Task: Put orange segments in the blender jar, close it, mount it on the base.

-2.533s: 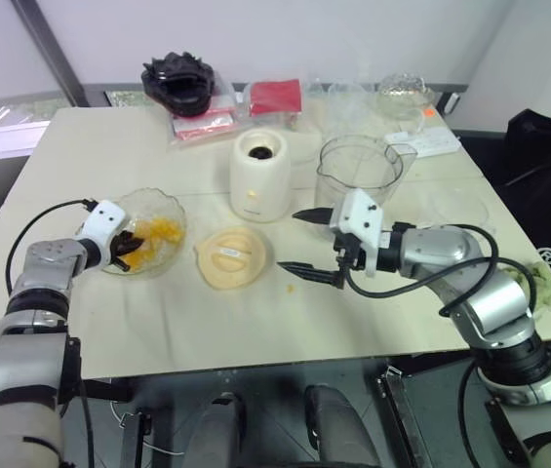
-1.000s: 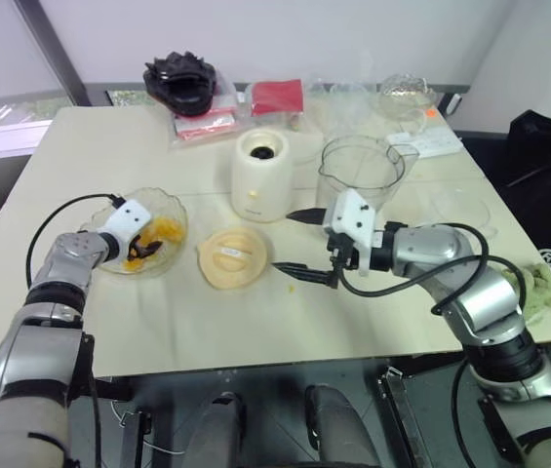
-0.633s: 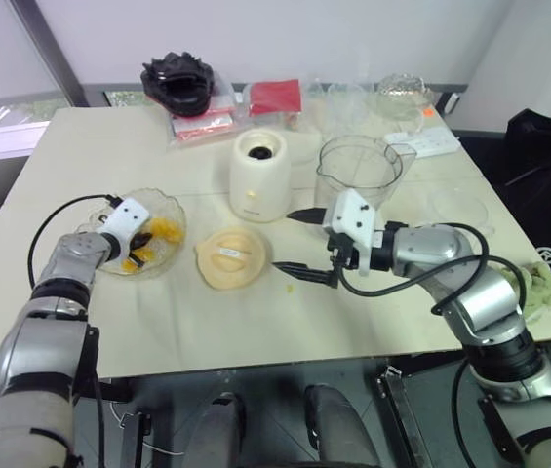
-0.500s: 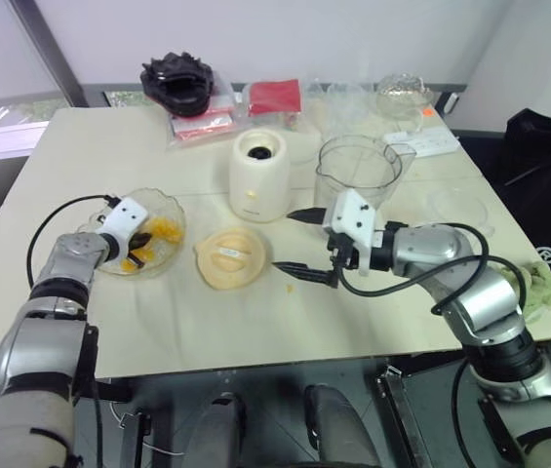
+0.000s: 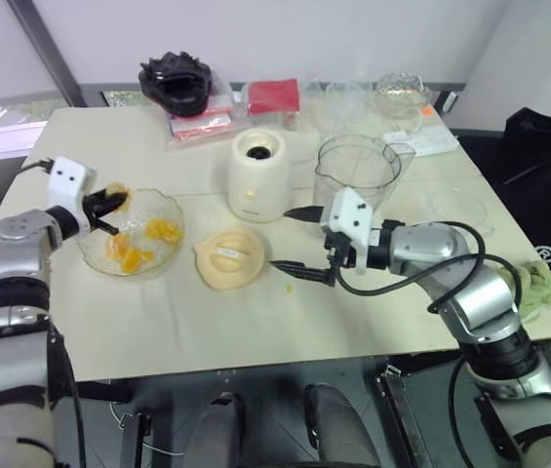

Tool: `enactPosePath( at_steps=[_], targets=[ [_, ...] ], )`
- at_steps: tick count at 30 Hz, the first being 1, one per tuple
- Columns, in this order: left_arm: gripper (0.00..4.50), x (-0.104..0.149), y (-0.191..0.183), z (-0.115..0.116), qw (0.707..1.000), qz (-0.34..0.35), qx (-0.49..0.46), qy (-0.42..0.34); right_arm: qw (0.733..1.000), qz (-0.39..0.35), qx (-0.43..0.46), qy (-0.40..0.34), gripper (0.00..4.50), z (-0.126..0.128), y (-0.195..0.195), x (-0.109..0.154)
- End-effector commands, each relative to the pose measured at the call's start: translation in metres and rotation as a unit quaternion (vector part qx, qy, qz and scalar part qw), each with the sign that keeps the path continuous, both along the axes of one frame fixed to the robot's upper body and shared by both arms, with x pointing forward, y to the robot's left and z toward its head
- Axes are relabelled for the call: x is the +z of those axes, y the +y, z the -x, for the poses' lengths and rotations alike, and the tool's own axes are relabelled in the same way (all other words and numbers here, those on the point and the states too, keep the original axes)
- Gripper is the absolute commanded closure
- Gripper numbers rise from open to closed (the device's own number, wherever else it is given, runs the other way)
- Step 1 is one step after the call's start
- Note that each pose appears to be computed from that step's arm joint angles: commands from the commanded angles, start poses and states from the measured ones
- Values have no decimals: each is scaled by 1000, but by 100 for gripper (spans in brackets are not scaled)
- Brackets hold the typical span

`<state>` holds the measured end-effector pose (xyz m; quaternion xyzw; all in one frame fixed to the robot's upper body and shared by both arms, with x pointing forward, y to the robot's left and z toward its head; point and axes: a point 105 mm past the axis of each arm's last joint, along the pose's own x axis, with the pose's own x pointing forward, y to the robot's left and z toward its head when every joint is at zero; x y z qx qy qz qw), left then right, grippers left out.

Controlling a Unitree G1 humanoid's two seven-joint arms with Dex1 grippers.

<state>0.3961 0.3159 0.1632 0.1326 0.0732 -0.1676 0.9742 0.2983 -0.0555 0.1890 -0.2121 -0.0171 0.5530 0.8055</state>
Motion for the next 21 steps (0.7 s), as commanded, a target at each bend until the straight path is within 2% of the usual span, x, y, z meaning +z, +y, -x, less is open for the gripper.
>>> enactPosePath(
  at_steps=[1,7,11,15,21],
  targets=[
    [388,22,2,9,999,29,2,-25,1000,-9,13,-26,7,1,5,12],
    [388,20,-4,24,999,51,-9,-6,999,-9,18,-27,7,1,7,12],
    [388,33,-16,29,993,113,-34,-11,999,-10,18,-28,7,0,7,12],
    [388,75,-33,26,984,158,-59,-59,1000,-7,15,-27,7,1,5,10],
    [388,144,-72,17,971,159,-130,-124,1000,-9,1,-25,7,2,3,7]
  ],
)
